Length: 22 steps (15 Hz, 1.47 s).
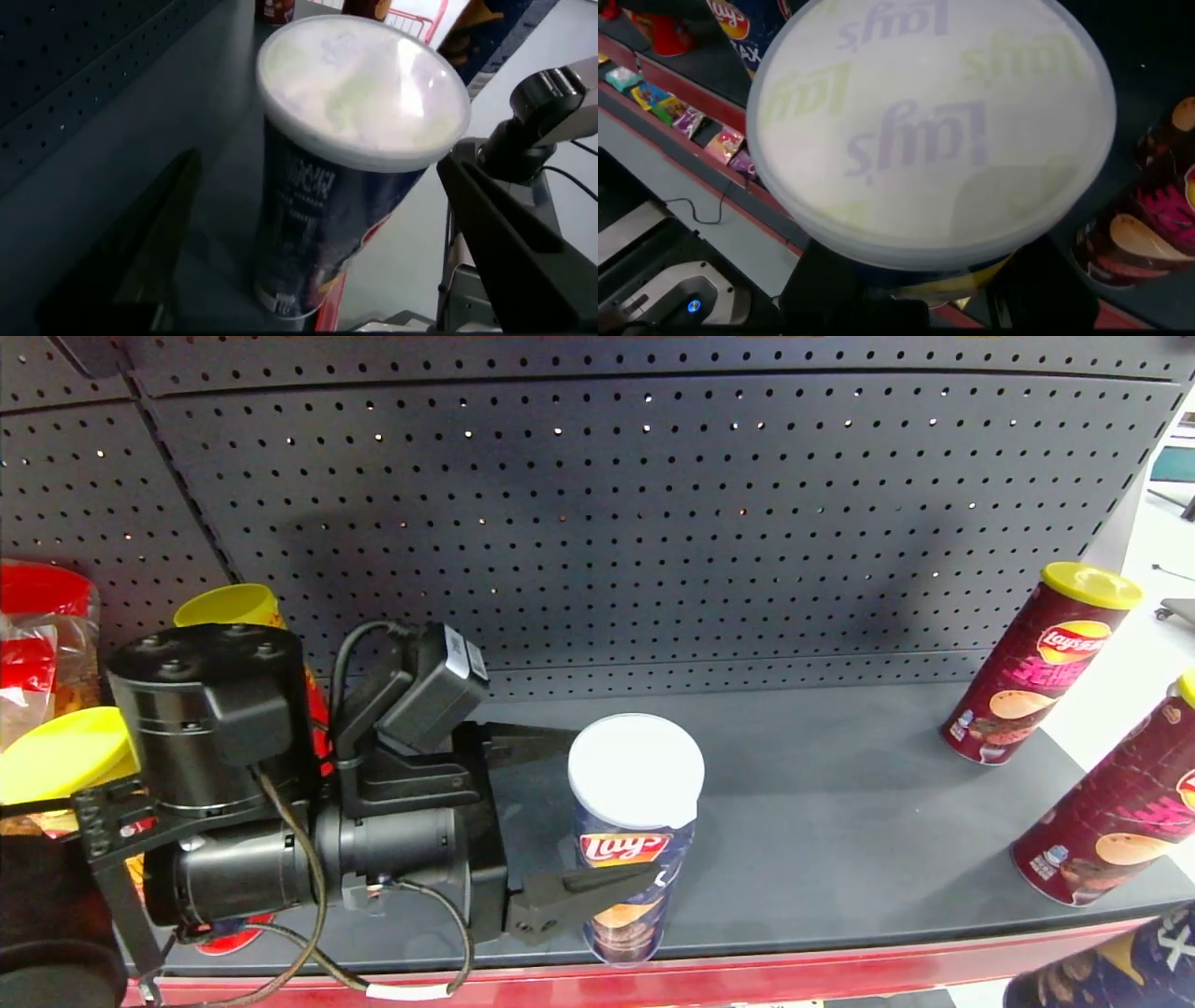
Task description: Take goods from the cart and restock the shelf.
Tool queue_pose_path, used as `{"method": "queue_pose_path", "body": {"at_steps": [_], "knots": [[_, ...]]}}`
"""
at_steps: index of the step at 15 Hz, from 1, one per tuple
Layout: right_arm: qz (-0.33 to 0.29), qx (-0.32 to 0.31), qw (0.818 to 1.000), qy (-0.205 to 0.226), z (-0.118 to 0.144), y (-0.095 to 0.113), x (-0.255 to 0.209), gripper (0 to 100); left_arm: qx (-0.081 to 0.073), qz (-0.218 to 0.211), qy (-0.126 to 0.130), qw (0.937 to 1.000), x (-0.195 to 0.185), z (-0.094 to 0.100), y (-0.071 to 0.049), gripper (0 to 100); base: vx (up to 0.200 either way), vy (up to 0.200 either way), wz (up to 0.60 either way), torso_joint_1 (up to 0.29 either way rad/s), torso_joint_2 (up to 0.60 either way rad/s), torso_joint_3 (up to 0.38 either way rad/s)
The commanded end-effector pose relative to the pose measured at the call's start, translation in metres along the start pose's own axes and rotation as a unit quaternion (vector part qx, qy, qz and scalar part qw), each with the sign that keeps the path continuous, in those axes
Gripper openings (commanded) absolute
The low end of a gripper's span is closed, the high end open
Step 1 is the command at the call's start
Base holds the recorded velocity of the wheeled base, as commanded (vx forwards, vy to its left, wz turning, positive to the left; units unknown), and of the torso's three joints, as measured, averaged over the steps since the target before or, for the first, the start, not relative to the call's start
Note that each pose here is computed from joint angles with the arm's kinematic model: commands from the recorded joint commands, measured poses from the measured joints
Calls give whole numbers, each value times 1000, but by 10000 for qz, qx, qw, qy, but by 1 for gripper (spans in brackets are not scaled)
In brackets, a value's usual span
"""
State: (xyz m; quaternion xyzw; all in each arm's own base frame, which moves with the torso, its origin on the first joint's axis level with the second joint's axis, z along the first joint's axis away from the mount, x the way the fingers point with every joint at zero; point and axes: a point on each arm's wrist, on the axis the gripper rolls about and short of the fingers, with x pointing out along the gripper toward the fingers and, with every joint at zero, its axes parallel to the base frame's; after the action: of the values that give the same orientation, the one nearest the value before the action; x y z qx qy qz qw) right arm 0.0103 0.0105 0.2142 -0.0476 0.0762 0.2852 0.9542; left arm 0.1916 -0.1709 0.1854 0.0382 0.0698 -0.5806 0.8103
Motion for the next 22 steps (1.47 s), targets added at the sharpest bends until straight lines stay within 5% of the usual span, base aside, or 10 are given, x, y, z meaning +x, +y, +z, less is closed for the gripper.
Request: {"method": "queue_pose_path", "body": {"at_steps": [1, 5, 8, 16, 22], "knots": [[277, 110, 9990, 325, 22, -12, 27, 0, 48, 57, -89, 9999, -12, 3, -4, 100, 0, 0, 0, 0, 0, 0], [581, 41, 9977, 351, 42, -24, 68, 0, 56, 169, -173, 9997, -31, 3, -11, 100, 0, 0, 0, 0, 0, 0], [826, 15, 9957, 410, 54, -28, 99, 0, -115, 247, -258, 9993, -50, 1, -23, 100, 0, 0, 0, 0, 0, 0], [1178, -45, 9918, 502, 72, -38, 204, 0, -455, 558, 325, 9969, -100, -9, -56, 100, 0, 0, 0, 0, 0, 0], [1451, -163, 9888, 309, 68, -31, 271, 0, -456, 710, 342, 9958, -114, -16, -65, 100, 0, 0, 0, 0, 0, 0]]}}
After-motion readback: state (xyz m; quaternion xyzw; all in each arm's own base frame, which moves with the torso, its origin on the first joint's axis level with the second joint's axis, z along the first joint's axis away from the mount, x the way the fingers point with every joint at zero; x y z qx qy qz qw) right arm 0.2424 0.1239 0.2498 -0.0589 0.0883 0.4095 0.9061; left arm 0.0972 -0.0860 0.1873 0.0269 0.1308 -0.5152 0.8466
